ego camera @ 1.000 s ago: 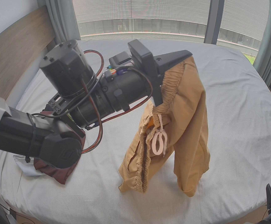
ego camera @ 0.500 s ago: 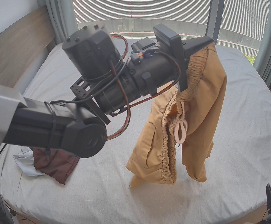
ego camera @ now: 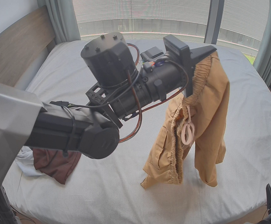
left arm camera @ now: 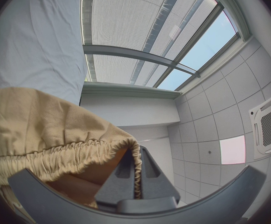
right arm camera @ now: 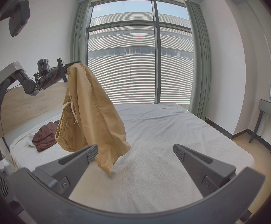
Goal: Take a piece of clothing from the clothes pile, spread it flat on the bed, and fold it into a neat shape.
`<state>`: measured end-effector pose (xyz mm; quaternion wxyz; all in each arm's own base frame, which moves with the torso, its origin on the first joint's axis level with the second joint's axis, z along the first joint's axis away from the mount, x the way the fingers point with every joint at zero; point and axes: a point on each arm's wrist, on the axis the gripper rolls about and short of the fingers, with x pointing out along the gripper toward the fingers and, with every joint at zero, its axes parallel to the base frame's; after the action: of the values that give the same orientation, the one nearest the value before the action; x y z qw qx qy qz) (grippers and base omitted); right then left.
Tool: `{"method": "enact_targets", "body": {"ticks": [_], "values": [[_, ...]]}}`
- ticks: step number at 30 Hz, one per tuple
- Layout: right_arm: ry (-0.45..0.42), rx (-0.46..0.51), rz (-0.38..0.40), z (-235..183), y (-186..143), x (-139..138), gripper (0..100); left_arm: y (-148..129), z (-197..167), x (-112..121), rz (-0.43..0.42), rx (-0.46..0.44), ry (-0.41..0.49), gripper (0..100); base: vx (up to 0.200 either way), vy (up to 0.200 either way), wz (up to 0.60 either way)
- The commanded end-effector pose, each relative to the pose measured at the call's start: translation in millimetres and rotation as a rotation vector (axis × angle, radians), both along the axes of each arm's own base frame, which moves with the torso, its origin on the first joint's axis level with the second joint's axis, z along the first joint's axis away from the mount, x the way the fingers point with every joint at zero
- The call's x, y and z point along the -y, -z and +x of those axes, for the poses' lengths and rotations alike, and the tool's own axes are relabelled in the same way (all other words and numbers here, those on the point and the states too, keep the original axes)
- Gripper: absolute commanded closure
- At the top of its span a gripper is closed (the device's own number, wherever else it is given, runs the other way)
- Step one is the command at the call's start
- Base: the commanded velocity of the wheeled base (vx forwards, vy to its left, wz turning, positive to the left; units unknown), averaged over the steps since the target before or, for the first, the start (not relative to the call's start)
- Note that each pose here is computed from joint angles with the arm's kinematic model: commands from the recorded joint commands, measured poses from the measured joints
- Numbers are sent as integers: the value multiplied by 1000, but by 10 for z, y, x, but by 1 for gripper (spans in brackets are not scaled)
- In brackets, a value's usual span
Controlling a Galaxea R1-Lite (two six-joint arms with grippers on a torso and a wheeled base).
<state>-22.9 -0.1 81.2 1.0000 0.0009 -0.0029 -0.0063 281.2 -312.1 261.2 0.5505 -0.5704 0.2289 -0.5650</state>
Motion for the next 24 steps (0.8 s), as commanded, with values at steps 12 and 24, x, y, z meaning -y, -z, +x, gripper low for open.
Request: {"method": "enact_targets", "body": {"ticks": [12,24], "values": [[0,-10,0,8,50,0,0,428,460,-792,108,37,-269,100,0,0,0],[0,-10,0,8,50,0,0,487,424,-1288,179,99,-395,100,0,0,0]]}}
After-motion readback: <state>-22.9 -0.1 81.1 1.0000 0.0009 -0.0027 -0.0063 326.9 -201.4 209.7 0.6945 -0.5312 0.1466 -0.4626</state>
